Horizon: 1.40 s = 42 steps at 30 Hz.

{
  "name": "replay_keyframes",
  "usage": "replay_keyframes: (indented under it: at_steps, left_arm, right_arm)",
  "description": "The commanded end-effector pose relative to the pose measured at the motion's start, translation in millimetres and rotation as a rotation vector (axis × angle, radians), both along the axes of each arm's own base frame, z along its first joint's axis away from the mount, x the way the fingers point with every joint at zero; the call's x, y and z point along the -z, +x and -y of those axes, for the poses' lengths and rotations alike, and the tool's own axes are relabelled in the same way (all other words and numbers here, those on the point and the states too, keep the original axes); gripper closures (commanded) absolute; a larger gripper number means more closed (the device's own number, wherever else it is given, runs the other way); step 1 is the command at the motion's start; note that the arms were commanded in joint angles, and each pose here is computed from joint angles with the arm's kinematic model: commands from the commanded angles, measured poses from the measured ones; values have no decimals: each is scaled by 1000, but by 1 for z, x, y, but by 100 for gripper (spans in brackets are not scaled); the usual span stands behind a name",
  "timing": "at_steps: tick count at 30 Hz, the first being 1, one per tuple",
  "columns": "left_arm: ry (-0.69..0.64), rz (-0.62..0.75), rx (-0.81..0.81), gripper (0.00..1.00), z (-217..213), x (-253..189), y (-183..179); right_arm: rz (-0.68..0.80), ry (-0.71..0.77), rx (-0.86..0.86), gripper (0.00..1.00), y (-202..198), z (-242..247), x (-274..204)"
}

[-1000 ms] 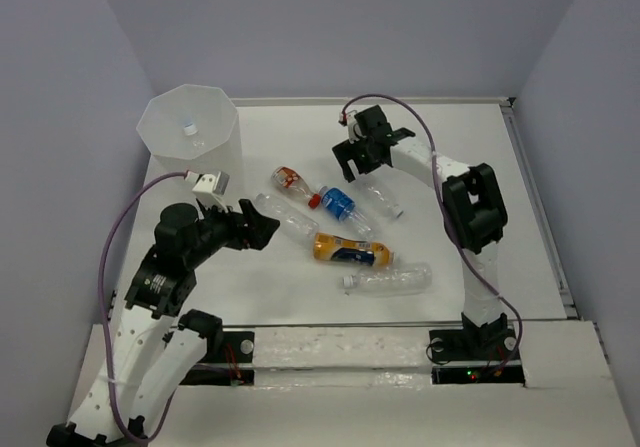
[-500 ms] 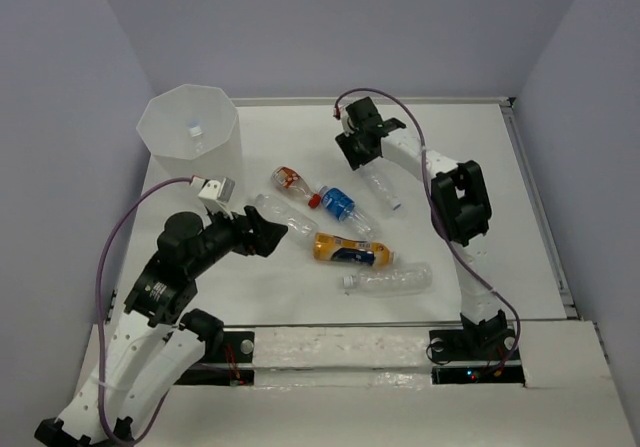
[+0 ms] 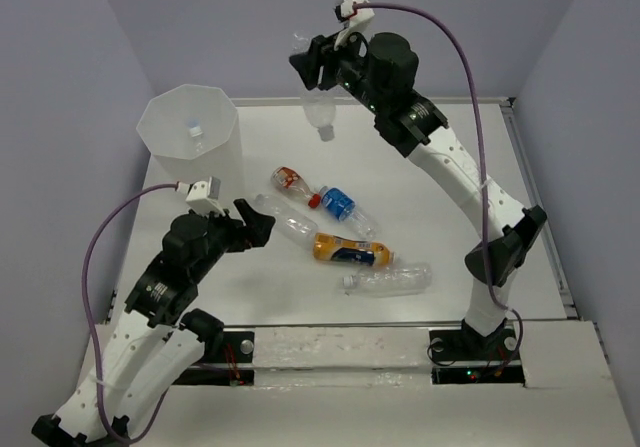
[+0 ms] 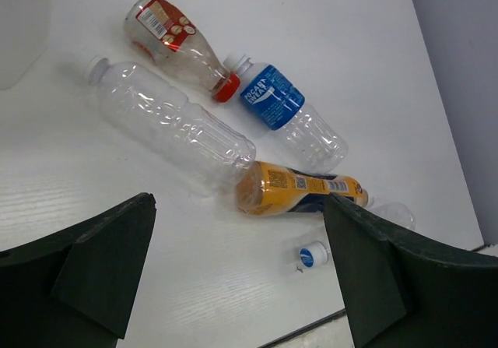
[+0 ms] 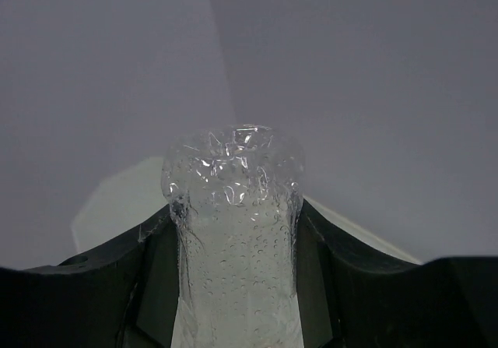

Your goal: Put the plastic bottles in the bin

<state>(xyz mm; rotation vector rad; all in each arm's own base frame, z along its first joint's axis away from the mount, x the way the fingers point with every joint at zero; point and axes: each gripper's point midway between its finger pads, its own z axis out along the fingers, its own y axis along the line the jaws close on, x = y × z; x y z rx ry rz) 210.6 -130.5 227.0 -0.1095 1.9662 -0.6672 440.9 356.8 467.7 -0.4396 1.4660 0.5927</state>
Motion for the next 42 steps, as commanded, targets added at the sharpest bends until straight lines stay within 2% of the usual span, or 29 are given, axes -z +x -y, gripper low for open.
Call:
replay_keyframes:
  at_steps: [1,3,5,9,13,14,16,25,27,28,30,35,42]
  left_arm:
    - [-59,-82,-207,1,-21,10,7]
    - [-119,-184,-271,1,-22,32,2]
    - [-134,-253,-280,1,-20,55,-4]
    - [-175,-303,-268,1,-12,69,-8]
    - [-195,-325,-253,1,-7,78,-9]
    - [-202,-330,-250,1,-5,80,-9]
    - [-210,-335,-236,1,-2,84,-9]
    - [-268,-319,-224,1,5,88,-5]
    - [-271,-311,-231,1,6,88,-1]
    - [-272,-305,-239,1,6,88,1]
    - [-285,-288,-242,1,7,86,7]
    - [-321,-261,-261,1,11,82,20]
    - [-290,-248,-315,1,11,89,41]
  right_arm:
    - [213,444,-199,68,-37,-41,-105]
    - [224,538,-221,69,-35,-51,-110]
    - [301,655,-215,70,-38,-47,-135]
    - [321,846,-230,71,-31,-54,-147]
    - [348,960,-223,71,-23,-70,-140]
    - [326,954,-228,71,-16,-86,-121]
    - [331,980,-226,71,-17,-90,-118]
    - [246,857,-224,71,4,-137,-50]
    - [243,794,-232,61,-3,-154,-36]
    - [255,750,-233,42,-3,-158,-33]
    - [255,691,-252,22,-9,-166,-28]
    - [221,523,-251,9,-12,-179,-8]
    - [210,370,-306,9,-35,-171,0]
